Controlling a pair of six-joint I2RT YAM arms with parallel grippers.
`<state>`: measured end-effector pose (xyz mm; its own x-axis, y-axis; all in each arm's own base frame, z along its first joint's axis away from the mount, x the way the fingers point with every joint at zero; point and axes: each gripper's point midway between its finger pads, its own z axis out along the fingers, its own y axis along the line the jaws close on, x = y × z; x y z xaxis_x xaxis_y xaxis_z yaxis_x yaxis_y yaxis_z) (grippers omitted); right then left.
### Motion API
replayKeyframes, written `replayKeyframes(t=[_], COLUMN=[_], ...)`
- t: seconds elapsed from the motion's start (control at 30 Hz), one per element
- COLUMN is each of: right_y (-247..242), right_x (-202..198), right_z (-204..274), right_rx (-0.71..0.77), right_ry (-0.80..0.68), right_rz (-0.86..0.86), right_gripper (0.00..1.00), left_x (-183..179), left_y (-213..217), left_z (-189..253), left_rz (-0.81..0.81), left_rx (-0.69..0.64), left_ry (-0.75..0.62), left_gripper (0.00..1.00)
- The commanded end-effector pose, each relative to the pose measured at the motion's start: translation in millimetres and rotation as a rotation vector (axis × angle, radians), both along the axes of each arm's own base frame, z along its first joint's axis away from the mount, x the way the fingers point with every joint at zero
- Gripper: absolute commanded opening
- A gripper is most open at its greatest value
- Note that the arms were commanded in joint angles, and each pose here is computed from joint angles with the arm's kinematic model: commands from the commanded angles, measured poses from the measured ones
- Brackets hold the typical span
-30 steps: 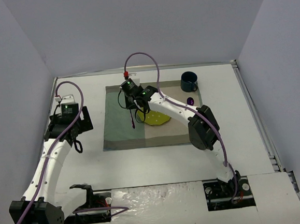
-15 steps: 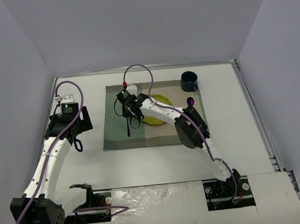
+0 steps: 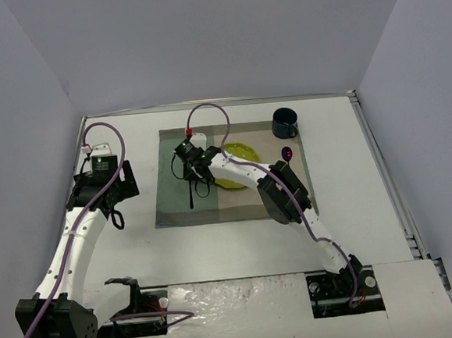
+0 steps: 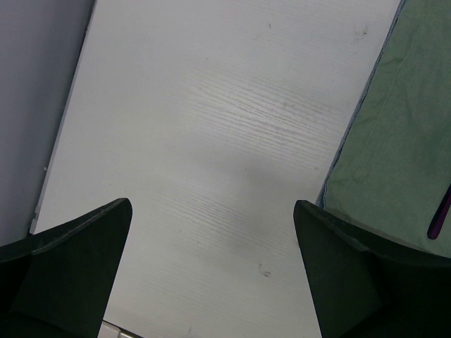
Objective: Set the dinner table for one person
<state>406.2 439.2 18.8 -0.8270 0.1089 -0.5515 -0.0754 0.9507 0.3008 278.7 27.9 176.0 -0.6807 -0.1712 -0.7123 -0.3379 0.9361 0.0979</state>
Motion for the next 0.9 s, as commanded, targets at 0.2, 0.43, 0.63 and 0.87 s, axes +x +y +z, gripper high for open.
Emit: replayKeyframes(t=[0.2,0.43,0.63,0.87], right_y=[21,27,29,32], right_x=[3,6,5,4], right_z=[17,22,15,13], right_rx=[0.085,0.106,0.105,0.115], right_ry=[-0.027,-0.043,-0.031,-0.030], right_rz=[-0.021,-0.021,-0.014,-0.012], right_gripper=[0.00,0.00,0.00,0.13], left_x=[7,7,8,8], left_y=[4,4,4,4], left_z=[16,16,15,15], left_rz=[0.022,0.023,0.022,0.021], left_rx=[-0.005,-0.006,-0.007,-0.008], left_ry=[-0.069,-0.069,-0.067,-0.065], left_gripper=[0.97,0.97,0.97,0.97])
